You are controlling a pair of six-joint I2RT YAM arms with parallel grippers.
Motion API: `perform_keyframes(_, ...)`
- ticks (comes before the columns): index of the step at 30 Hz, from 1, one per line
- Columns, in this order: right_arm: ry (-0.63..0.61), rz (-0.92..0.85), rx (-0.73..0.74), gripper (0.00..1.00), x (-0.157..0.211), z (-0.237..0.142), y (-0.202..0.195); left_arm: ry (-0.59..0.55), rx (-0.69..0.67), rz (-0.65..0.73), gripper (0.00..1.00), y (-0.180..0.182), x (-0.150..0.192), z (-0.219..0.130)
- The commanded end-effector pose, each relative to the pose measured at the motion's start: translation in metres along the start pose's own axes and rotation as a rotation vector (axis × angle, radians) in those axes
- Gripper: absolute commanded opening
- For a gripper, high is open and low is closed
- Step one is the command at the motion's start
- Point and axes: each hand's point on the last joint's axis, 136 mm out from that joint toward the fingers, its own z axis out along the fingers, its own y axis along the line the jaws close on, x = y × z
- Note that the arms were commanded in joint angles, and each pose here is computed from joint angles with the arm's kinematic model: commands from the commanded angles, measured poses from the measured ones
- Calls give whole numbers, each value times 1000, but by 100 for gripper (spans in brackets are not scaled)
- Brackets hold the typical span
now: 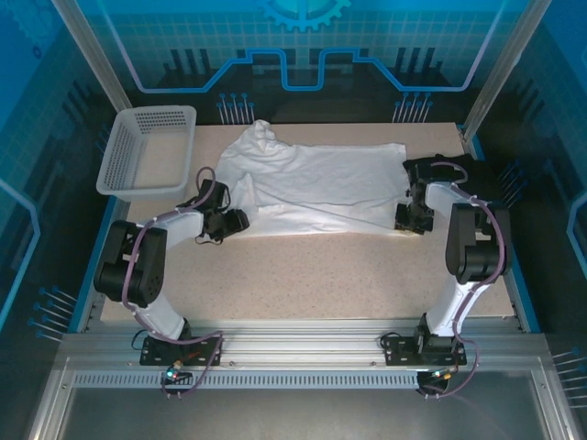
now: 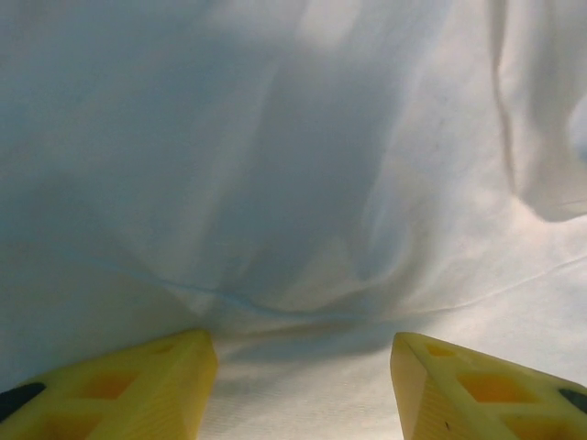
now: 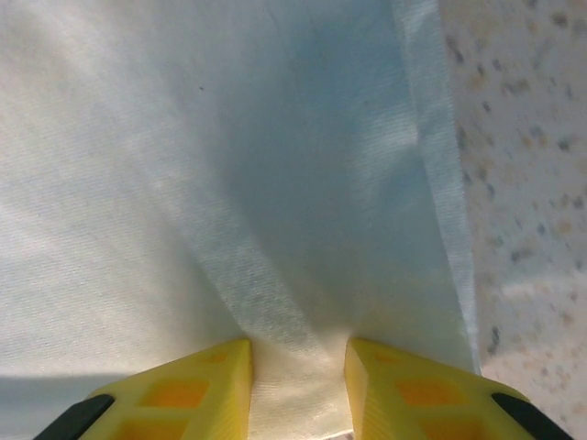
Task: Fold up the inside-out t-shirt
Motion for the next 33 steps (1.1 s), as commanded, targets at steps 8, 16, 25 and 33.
perform_keyframes(8,53,44,154,33,45,-14,-40,80,-70,-70,55,49,57,-19)
perform_keyframes(16,4,59,194,33,12,-17,-45,53,-46,-89,55,44,30,-15)
perform_keyframes(25,-134,-26,8,35,7,-54,5,-32,66,-68,57,13,10,-48)
perform_keyframes(33,45,-30,-79,31,26,-9,20,18,139,-89,56,-2,8,-35)
